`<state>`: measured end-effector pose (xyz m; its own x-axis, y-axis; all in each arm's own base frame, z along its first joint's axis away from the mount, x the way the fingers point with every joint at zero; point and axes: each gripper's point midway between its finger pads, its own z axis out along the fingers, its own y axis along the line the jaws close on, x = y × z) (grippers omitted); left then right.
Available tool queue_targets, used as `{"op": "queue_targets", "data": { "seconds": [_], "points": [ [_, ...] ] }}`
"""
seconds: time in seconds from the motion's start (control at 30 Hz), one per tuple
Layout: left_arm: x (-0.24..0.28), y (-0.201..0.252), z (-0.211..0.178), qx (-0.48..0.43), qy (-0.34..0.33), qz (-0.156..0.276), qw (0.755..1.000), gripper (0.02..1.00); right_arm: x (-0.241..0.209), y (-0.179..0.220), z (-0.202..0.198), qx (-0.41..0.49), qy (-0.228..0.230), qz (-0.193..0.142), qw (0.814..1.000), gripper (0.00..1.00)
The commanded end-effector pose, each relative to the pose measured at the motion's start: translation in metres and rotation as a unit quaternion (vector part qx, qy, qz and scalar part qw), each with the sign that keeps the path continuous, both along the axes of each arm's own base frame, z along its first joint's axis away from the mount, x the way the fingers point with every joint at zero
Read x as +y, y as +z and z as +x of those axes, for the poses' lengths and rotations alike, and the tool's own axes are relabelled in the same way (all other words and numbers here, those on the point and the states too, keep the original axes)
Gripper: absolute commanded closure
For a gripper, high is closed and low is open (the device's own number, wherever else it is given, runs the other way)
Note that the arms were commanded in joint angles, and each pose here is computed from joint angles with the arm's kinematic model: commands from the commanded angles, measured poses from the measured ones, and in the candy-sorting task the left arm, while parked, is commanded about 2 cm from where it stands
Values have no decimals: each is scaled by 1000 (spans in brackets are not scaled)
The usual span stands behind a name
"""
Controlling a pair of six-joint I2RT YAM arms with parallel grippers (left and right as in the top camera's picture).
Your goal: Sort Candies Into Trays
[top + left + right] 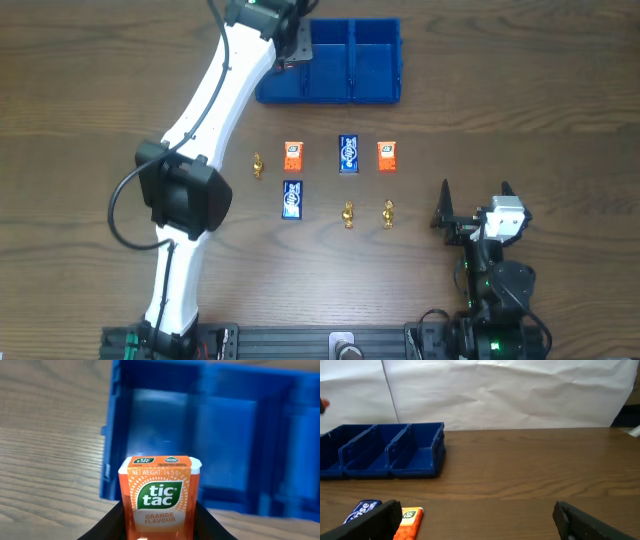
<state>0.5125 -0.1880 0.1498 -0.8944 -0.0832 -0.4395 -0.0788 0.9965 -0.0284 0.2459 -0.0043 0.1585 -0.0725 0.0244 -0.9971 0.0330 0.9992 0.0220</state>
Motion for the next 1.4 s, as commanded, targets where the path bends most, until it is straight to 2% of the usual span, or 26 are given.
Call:
{"op": "queue_targets", "data": {
  "seconds": [0.03,0.4,0.47,0.53,0.6,0.63,0.73,0.83,0.93,1.07,1.2,1.4],
  "points": [
    [19,-6,16,-1,-3,-1,1000,717,0,-1,0,1,0,-6,1000,3],
    [11,-16,28,-7,-33,-17,999,665,0,-1,0,1,0,-6,1000,3],
    [12,-16,28,-7,-32,-18,999,520,0,-1,0,1,0,-6,1000,3],
    [12,-16,28,-8,-32,-18,999,281,0,-1,0,1,0,-6,1000,3],
    [10,-6,28,-18,-32,-21,999,178,0,-1,0,1,0,-6,1000,3],
    [9,0,26,-22,-31,-25,999,165,0,-1,0,1,0,-6,1000,3],
    [-2,31,1,-40,-43,-34,998,154,0,-1,0,1,0,-6,1000,3],
    [-17,35,-63,-29,-49,-46,997,156,0,-1,0,1,0,-6,1000,3],
    [-26,5,-112,-11,-59,-51,997,156,0,-1,0,1,0,-6,1000,3],
    [-25,-63,-155,48,-52,-33,997,163,0,-1,0,1,0,-6,1000,3],
    [-23,-111,-170,90,-53,-10,994,176,0,-1,0,1,0,-6,1000,3],
    [-23,-147,-173,124,-52,-1,991,198,0,-1,0,1,0,-6,1000,3]
  ]
}}
